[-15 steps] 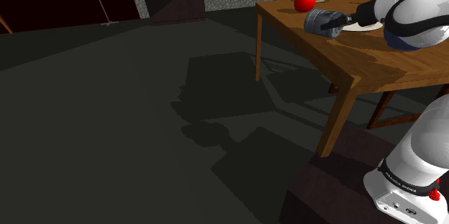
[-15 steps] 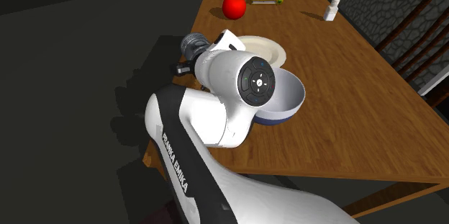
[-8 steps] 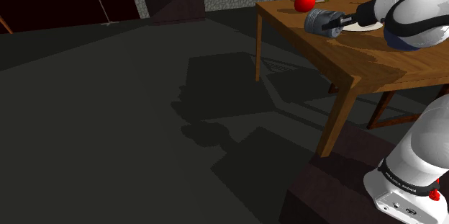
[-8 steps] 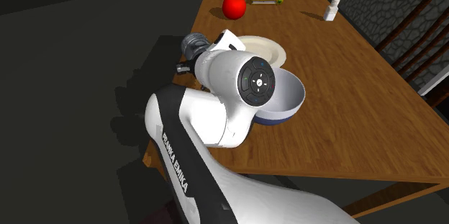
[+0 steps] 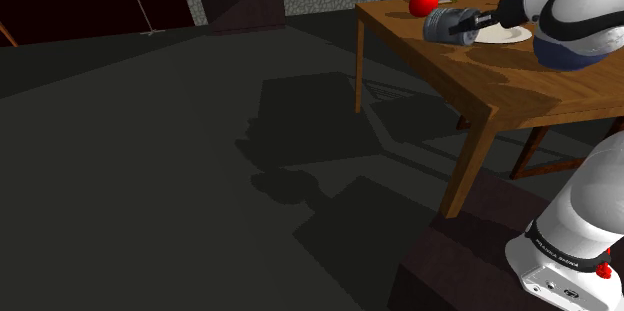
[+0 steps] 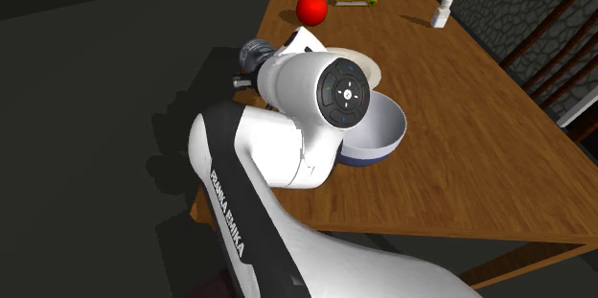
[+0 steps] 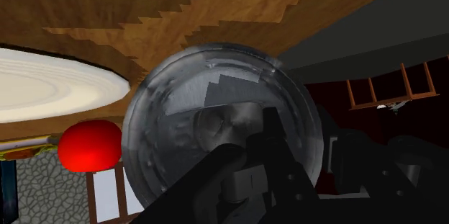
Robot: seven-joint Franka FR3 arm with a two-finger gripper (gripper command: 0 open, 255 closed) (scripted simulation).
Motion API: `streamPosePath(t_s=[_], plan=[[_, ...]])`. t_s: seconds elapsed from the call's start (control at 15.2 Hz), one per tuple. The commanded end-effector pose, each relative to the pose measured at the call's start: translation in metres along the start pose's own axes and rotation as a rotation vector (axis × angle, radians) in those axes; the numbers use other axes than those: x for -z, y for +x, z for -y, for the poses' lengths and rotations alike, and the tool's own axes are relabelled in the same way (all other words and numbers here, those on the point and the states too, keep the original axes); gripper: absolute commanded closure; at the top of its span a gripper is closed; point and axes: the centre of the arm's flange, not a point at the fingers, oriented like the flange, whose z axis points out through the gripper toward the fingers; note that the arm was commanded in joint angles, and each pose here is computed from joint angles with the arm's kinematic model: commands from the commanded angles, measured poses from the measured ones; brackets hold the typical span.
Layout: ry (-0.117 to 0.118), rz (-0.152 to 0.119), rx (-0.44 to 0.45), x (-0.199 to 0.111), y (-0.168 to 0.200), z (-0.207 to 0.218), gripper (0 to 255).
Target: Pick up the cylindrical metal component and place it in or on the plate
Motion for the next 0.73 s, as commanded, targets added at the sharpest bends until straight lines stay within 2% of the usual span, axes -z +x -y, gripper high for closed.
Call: streamPosePath(t_s=[0.0, 0.66], plan=[[0.000, -0.001, 0.000, 0.006, 0.010, 0.001, 255], [0.000, -0.001, 0.000, 0.031, 0.056, 0.007, 255]])
